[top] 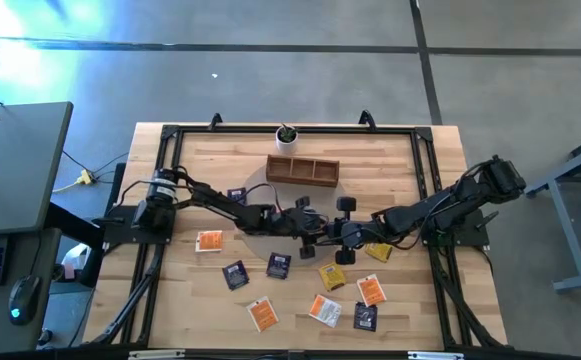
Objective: Pick & Place Tea
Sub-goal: Put the purple tea bag into the right section of the wooden organizer
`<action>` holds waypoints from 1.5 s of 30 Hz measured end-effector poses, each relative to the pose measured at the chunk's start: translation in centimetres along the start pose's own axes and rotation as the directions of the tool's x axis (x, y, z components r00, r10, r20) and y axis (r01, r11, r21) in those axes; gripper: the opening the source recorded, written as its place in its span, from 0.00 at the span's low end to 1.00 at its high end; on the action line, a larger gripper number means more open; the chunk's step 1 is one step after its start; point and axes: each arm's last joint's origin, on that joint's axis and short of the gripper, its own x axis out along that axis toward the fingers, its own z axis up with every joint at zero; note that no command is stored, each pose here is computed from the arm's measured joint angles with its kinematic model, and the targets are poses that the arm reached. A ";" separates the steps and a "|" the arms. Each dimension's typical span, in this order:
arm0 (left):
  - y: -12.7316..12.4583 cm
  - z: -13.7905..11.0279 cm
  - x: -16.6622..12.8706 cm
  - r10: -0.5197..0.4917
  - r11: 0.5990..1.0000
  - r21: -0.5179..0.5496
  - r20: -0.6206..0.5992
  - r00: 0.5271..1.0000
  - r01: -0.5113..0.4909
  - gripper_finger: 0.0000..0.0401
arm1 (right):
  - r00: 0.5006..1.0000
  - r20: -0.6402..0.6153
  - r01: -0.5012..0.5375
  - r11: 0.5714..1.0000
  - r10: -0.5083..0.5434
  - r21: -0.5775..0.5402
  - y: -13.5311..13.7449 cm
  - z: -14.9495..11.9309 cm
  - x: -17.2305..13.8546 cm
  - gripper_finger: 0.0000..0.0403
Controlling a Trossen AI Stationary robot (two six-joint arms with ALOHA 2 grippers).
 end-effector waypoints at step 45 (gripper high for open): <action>10.1 5.1 -2.5 0.224 0.968 -0.126 0.023 0.974 -0.219 0.00 | 0.966 0.177 0.157 0.970 -0.190 0.187 -5.6 2.6 -11.5 0.29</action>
